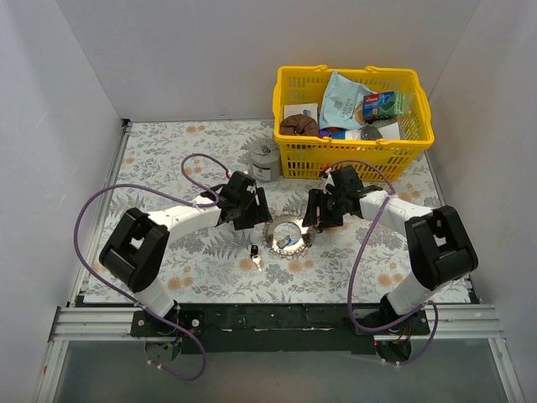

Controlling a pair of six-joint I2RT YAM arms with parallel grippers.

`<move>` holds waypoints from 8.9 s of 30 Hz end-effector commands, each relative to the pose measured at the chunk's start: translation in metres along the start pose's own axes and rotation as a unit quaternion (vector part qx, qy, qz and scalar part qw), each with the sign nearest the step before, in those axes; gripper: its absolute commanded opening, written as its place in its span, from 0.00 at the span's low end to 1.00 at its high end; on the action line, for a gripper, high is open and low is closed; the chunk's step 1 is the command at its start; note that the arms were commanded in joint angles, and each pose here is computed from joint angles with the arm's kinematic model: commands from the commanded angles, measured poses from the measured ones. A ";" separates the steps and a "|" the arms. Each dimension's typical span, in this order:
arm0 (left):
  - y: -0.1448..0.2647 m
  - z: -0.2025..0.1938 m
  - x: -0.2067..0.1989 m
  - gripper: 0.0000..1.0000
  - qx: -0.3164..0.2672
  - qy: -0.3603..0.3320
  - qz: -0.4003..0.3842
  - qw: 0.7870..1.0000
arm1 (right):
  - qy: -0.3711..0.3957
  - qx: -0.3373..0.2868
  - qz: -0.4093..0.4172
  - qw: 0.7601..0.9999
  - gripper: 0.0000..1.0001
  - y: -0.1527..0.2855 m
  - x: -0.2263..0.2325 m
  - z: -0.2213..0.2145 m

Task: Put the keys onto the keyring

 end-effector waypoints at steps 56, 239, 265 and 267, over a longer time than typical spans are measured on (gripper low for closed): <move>0.026 0.069 -0.028 0.60 -0.106 -0.095 0.005 0.990 | 0.100 -0.007 0.052 0.994 0.68 0.033 0.033 -0.053; 0.002 -0.037 -0.078 0.43 0.045 -0.186 -0.195 0.962 | 0.133 0.047 0.232 0.962 0.50 0.004 0.029 -0.042; 0.005 -0.001 -0.074 0.51 0.012 -0.147 -0.173 0.974 | 0.132 -0.004 0.177 0.975 0.49 0.006 0.028 0.025; 0.005 0.005 -0.069 0.52 0.016 -0.125 -0.180 0.976 | 0.126 -0.003 0.174 0.977 0.49 0.004 0.025 0.028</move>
Point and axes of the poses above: each gripper's point midway between its finger pads, its own y axis back along the fingers, its own x axis along the line the jaws close on, z = x × y, the point moved 4 cm from there along y, back along the fingers, and after that the axes turned 5 degrees about -y, right-handed, at the moved point
